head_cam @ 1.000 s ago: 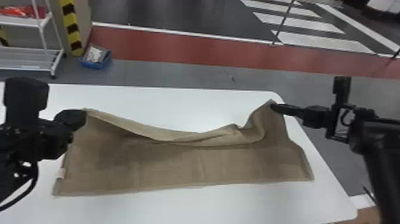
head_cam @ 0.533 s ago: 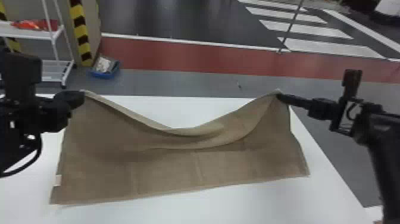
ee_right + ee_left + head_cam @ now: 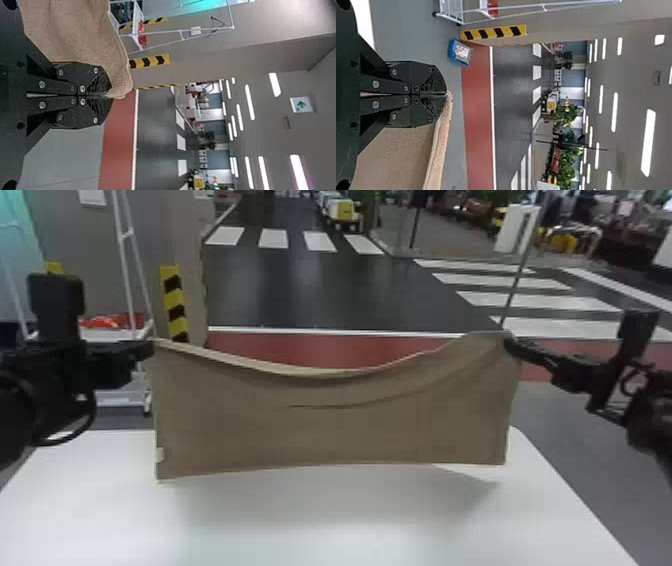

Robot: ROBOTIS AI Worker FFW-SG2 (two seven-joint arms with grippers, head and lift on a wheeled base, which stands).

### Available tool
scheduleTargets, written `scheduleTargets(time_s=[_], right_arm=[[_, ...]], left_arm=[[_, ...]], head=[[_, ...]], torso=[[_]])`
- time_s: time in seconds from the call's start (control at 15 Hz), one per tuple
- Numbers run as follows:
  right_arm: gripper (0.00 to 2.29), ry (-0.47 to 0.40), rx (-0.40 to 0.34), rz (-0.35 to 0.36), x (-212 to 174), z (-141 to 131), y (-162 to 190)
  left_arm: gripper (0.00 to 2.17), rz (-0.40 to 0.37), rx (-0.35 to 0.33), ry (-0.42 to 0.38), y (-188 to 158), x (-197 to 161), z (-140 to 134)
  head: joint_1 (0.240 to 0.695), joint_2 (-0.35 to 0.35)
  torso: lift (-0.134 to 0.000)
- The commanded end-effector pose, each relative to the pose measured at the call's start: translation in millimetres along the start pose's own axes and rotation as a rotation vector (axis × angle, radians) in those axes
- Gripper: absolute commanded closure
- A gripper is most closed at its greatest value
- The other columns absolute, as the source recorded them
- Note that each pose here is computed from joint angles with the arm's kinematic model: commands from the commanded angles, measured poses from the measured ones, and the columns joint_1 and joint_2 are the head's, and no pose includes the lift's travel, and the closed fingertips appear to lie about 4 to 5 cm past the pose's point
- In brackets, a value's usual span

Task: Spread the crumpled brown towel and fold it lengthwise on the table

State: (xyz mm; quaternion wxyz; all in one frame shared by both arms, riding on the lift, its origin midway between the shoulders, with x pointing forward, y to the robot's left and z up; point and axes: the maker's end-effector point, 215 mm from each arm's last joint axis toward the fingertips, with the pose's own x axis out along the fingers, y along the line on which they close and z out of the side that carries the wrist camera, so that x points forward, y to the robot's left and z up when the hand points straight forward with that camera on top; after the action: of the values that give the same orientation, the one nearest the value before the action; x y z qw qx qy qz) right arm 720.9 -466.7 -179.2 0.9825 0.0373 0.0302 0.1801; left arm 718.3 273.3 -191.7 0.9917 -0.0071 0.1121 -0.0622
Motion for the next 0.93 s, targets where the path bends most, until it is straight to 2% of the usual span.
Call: scheduleTargets(time_s=[0.0,0.07,0.13,0.2,0.27,0.4,0.47,0.6,0.73,0.8,0.87], right_arm=[[1.21,-0.045,-0.036,-0.008,1.2,26.6,-5.9],[1.21,-0.047,-0.051,-0.004,-4.3,26.6,-8.8],[1.21,-0.032,-0.036,0.029,-12.4,10.0,-5.0],[1.21,-0.011,-0.02,0.051,-23.8,-10.0,-4.4],[1.21,0.03,-0.007,0.071,-41.2,-41.8,-3.8],[1.21,0.076,0.025,0.119,-73.8,-93.2,7.5],[1.21,0.107,0.027,0.142,-93.0,-116.4,14.2],[1.21,0.169,0.036,0.169,-126.4,-158.5,23.5],[1.21,0.205,0.019,0.168,-154.6,-182.9,20.3],[1.21,0.22,0.031,0.175,-166.3,-193.6,21.4],[1.21,0.229,0.033,0.191,-172.8,-199.9,26.9]], left_arm=[[1.44,-0.016,-0.029,-0.015,2.2,2.5,17.0],[1.44,-0.026,-0.04,0.001,-0.1,-1.0,4.1],[1.44,-0.023,-0.048,0.025,3.8,-13.2,-17.1],[1.44,-0.017,-0.041,0.045,8.0,-27.4,-38.6],[1.44,-0.018,-0.042,0.082,8.2,-45.2,-65.8],[1.45,-0.019,-0.034,0.148,5.8,-81.2,-113.3],[1.55,-0.017,-0.025,0.171,4.1,-101.3,-134.9],[1.62,0.006,-0.025,0.181,13.1,-139.0,-155.0],[1.62,0.007,-0.032,0.231,11.3,-158.0,-176.6],[1.62,0.015,-0.036,0.242,12.4,-167.6,-185.0],[1.62,0.01,-0.04,0.247,7.8,-176.5,-190.6]], head=[[0.405,-0.144],[0.391,-0.143],[0.38,-0.144],[0.379,-0.145],[0.388,-0.146],[0.47,-0.15],[0.507,-0.154],[0.575,-0.162],[0.634,-0.165],[0.686,-0.172],[0.695,-0.178]], torso=[[-0.123],[-0.123],[-0.123],[-0.123],[-0.123],[-0.123],[-0.123],[-0.123],[-0.123],[-0.123],[-0.123]])
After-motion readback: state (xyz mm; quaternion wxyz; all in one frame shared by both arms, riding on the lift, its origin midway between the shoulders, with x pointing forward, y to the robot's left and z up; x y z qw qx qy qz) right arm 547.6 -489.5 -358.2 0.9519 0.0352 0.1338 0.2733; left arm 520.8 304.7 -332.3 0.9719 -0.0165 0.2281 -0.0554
